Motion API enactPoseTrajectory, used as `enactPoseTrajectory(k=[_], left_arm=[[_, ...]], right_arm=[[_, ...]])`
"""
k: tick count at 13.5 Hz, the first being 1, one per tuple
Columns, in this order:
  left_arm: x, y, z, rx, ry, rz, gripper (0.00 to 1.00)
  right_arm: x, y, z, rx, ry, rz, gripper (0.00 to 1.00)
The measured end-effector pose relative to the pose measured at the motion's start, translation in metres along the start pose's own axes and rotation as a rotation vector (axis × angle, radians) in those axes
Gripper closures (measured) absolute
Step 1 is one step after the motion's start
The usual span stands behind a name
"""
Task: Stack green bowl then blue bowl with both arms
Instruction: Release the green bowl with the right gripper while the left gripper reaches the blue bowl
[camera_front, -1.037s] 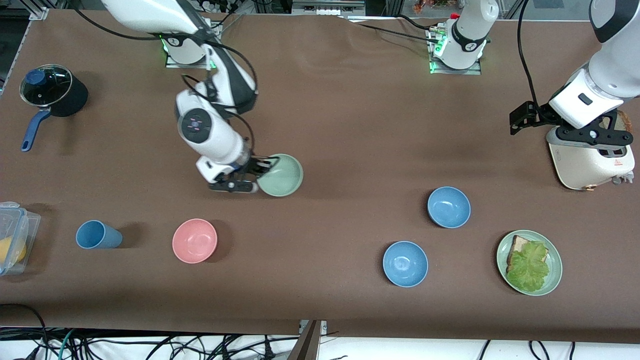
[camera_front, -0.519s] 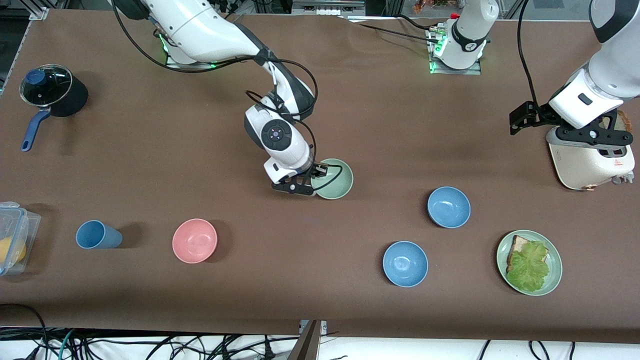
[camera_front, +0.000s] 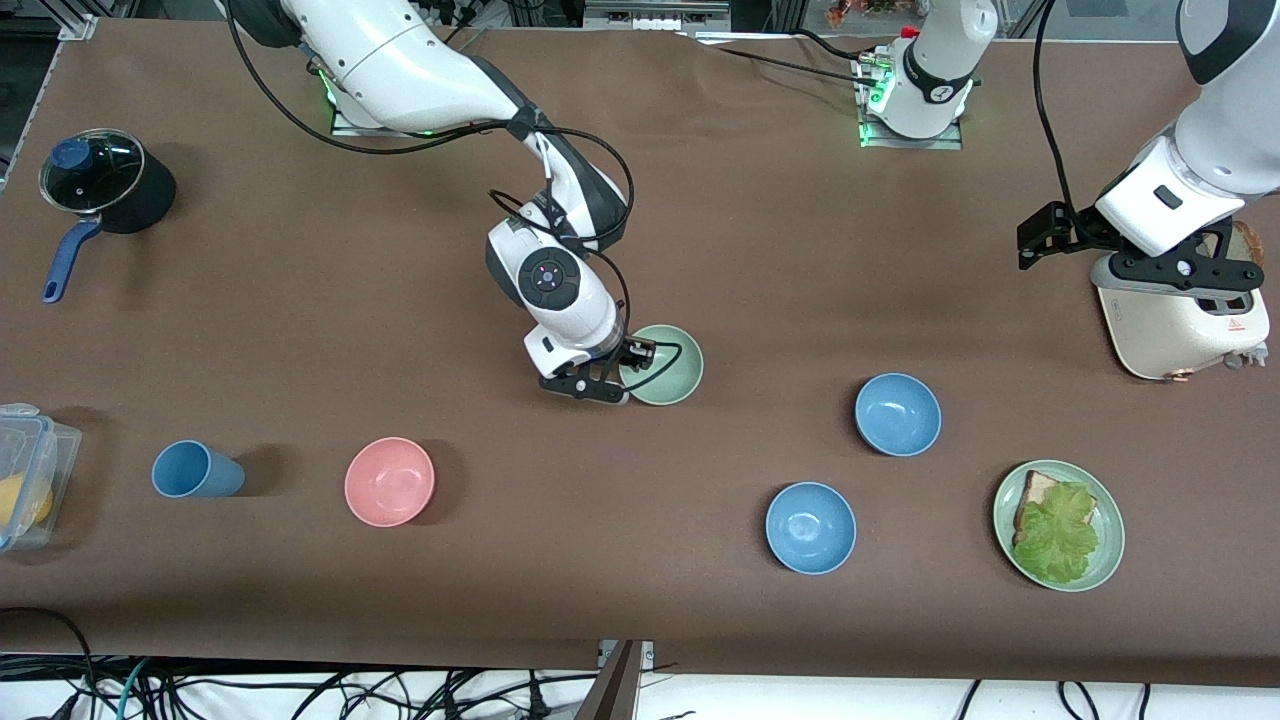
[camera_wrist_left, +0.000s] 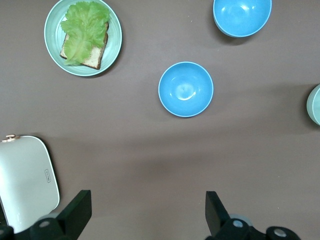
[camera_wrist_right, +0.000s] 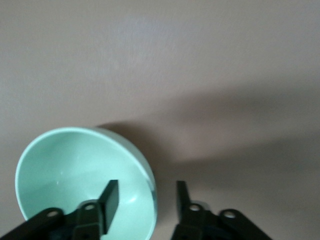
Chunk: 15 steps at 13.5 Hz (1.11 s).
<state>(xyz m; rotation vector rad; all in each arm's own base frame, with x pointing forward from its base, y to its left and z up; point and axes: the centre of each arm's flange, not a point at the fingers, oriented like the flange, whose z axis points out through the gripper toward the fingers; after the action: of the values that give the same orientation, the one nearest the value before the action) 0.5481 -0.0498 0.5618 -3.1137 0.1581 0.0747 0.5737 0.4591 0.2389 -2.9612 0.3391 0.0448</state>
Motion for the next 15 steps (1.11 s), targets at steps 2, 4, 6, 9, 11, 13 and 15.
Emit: enactPoseTrajectory(k=[2,4,6,9,11,13,15], left_arm=[[-0.001,0.002,0.006,-0.001,-0.034,0.003,0.00],[0.002,0.005,0.018,-0.002,-0.067,0.009,0.00],[0.010,0.005,0.035,-0.004,-0.097,0.012,0.00],[0.054,0.003,0.097,-0.014,-0.057,0.028,0.00],[0.088,0.003,0.162,-0.024,-0.015,0.034,0.00],[0.112,0.002,0.230,-0.033,0.008,0.047,0.00],[0.120,0.004,0.285,-0.040,-0.006,0.052,0.00]], right_arm=[[0.023,0.012,-0.038,-0.024,0.050,0.013,0.17],[0.052,0.041,-0.093,-0.074,0.066,0.023,0.00],[0.078,0.083,-0.158,-0.105,0.053,-0.034,0.00],[0.095,0.147,-0.244,-0.142,0.006,-0.075,0.00],[0.097,0.183,-0.284,-0.150,-0.013,-0.094,0.00],[0.096,0.221,-0.305,-0.155,-0.031,-0.099,0.00],[0.091,0.255,-0.319,-0.155,-0.037,-0.093,0.00]])
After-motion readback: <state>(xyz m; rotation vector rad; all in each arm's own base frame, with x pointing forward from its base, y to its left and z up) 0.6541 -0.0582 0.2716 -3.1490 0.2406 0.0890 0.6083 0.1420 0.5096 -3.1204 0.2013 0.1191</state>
